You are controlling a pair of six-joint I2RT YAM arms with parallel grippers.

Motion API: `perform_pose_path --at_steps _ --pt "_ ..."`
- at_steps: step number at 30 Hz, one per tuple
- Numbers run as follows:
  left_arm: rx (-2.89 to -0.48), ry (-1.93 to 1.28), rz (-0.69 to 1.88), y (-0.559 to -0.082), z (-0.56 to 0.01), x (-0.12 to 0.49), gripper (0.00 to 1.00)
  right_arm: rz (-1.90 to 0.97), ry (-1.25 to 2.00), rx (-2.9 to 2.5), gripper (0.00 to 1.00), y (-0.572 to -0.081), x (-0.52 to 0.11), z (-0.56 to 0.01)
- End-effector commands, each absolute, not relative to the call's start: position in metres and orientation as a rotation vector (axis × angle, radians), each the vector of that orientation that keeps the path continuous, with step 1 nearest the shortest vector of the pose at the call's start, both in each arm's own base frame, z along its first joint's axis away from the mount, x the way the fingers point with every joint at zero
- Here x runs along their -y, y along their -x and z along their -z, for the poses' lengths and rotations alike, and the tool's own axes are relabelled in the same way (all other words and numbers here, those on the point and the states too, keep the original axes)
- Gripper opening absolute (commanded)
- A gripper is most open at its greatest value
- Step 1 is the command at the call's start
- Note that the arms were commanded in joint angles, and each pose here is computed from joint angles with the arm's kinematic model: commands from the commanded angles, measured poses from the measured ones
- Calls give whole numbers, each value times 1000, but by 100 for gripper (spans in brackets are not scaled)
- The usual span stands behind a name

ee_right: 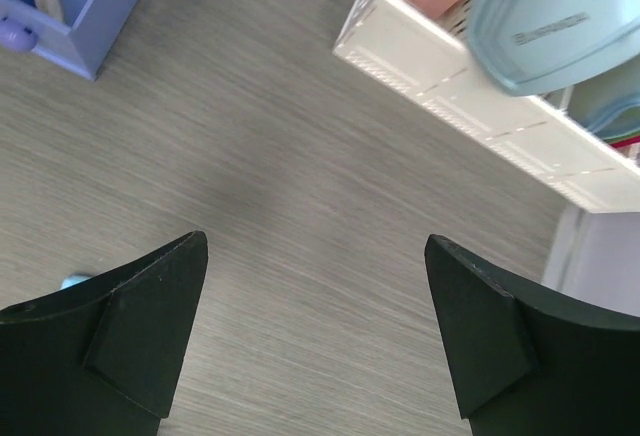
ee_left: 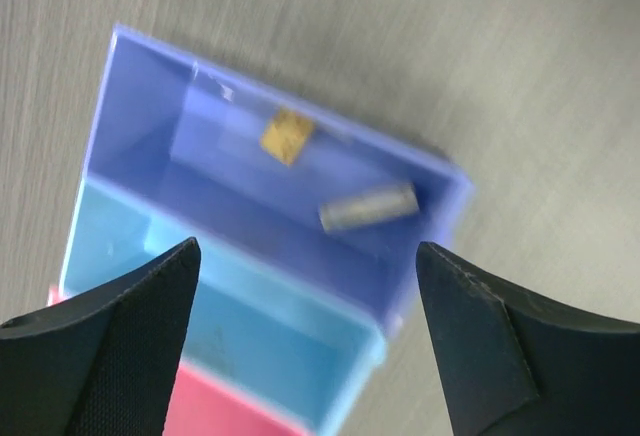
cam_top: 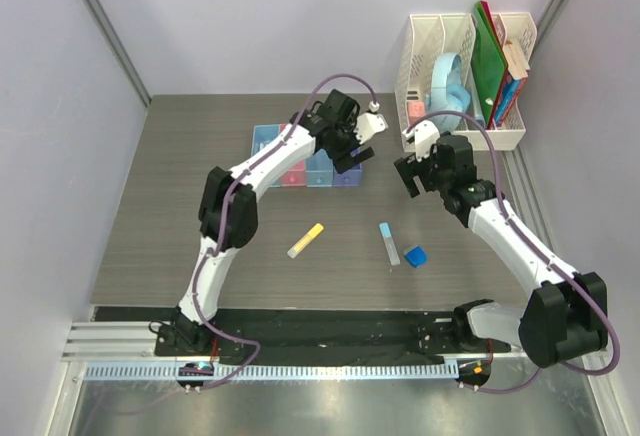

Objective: Sort the stationery into containers
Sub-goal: Pick up the stationery from the center of the board.

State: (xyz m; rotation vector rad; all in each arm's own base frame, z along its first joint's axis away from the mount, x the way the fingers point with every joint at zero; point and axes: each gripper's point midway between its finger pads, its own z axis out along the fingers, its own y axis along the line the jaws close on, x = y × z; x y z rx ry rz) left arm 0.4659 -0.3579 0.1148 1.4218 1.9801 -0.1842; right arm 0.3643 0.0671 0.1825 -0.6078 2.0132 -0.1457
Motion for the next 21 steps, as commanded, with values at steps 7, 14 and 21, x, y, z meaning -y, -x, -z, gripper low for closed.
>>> perform_pose_path --at_steps 7,14,21 --pt "-2159 -1612 176 -333 -110 257 96 -103 597 -2207 93 -357 -99 -115" --pt "-2342 -1639 260 -276 -62 232 100 -184 632 -2353 91 -344 -117 -70" --pt "-2401 -1658 284 -252 -48 243 100 -195 760 -2380 90 -328 -142 -56"
